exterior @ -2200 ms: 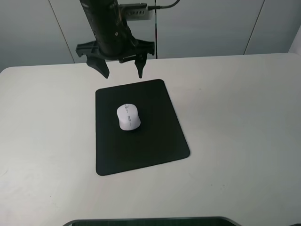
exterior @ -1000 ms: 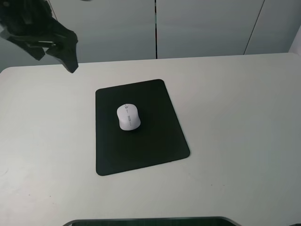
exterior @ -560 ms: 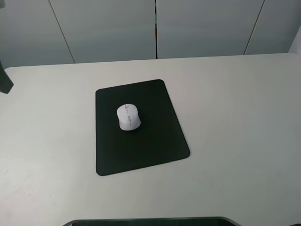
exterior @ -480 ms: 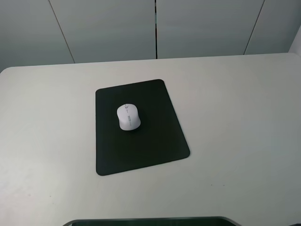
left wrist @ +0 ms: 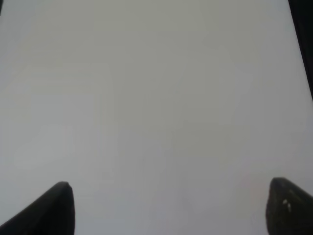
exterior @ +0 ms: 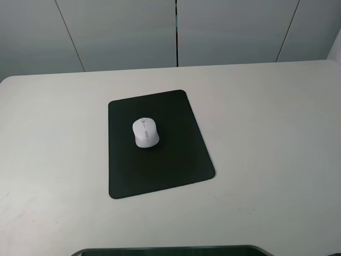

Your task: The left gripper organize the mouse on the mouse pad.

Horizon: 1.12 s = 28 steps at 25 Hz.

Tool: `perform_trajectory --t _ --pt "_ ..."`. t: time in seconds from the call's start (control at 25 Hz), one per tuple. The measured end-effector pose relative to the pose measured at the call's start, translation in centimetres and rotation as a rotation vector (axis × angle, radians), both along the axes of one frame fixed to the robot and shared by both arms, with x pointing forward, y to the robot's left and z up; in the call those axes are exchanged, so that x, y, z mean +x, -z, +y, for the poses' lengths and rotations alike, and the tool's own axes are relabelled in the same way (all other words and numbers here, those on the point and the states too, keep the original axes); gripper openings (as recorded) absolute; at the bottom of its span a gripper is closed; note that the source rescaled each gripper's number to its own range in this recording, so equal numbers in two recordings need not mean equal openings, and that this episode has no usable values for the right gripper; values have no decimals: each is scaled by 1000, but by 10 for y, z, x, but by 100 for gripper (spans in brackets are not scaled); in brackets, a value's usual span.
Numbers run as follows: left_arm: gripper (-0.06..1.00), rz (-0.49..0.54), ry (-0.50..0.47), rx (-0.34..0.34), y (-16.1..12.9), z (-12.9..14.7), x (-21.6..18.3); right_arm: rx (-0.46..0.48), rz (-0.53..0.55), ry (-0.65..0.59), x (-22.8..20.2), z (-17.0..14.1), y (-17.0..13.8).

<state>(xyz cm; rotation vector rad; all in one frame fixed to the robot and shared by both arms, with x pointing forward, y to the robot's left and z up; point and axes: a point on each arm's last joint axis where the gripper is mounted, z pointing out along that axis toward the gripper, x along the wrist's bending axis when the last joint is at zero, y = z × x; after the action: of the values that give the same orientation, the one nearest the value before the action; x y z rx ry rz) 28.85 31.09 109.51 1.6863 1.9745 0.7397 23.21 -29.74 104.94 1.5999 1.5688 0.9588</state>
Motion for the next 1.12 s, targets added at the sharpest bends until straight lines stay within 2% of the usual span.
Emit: perform_trajectory --t 0.2,0.32,0.48,0.68,1.12 --pt "100 -92 -26 3 6 -5 -25 0 0 0 0 0 0" --pt "100 -120 -15 -38 20 -11 -34 0 0 0 0 0 0" --pt "100 -193 23 -19 34 -15 -45 0 0 0 0 0 0" --pt "100 -327 36 19 37 -18 -62 0 0 0 0 0 0" --pt "100 -367 28 37 42 -16 -57 0 0 0 0 0 0"
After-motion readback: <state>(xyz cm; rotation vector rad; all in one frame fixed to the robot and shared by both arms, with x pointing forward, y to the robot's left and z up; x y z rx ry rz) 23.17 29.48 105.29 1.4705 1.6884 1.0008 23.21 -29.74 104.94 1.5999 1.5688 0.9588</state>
